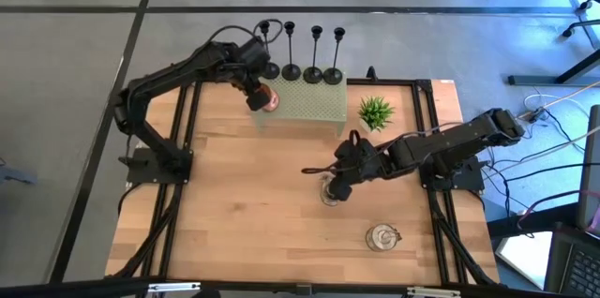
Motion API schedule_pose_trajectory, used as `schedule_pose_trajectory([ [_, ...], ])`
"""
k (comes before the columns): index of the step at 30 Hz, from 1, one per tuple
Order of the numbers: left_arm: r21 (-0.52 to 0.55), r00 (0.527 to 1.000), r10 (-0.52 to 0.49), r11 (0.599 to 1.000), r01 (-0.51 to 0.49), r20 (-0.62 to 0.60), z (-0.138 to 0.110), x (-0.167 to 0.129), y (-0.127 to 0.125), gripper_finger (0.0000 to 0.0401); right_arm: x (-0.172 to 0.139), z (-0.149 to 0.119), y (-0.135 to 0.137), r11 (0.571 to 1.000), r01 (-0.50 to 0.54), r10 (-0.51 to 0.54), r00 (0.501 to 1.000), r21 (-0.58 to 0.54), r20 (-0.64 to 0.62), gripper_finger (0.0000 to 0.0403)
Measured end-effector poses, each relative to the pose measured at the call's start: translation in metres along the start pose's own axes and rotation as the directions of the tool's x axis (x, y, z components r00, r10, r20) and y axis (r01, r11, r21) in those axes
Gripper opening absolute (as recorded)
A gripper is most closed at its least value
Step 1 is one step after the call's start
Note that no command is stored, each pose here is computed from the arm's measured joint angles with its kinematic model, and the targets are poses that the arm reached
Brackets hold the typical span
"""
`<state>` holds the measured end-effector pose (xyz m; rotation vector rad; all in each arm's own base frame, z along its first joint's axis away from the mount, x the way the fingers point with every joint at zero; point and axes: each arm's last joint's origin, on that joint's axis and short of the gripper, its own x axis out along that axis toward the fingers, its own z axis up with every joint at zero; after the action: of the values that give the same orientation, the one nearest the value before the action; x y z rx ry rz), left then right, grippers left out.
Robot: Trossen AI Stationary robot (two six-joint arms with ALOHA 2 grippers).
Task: Pick & Place candle stick holders
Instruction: Put the top left candle on the shelf
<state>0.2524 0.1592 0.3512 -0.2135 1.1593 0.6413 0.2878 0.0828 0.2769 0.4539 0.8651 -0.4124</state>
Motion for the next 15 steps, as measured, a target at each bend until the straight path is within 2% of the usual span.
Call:
schedule_pose_trajectory([
  [9, -0.002, 1.000, 0.006, 1.000, -0.006, -0.020, 0.005, 0.011, 0.001, 0.0005, 0.000, 0.002, 0.000, 1.000, -0.004, 0.004, 1.000, 0.007, 0.007, 0.0093],
  [15, 0.020, 0.999, 0.034, 0.999, -0.034, -0.033, 0.005, 0.014, 0.001, 0.0029, 0.000, 0.002, 0.000, 1.000, -0.004, 0.004, 1.000, 0.007, 0.007, 0.0093],
])
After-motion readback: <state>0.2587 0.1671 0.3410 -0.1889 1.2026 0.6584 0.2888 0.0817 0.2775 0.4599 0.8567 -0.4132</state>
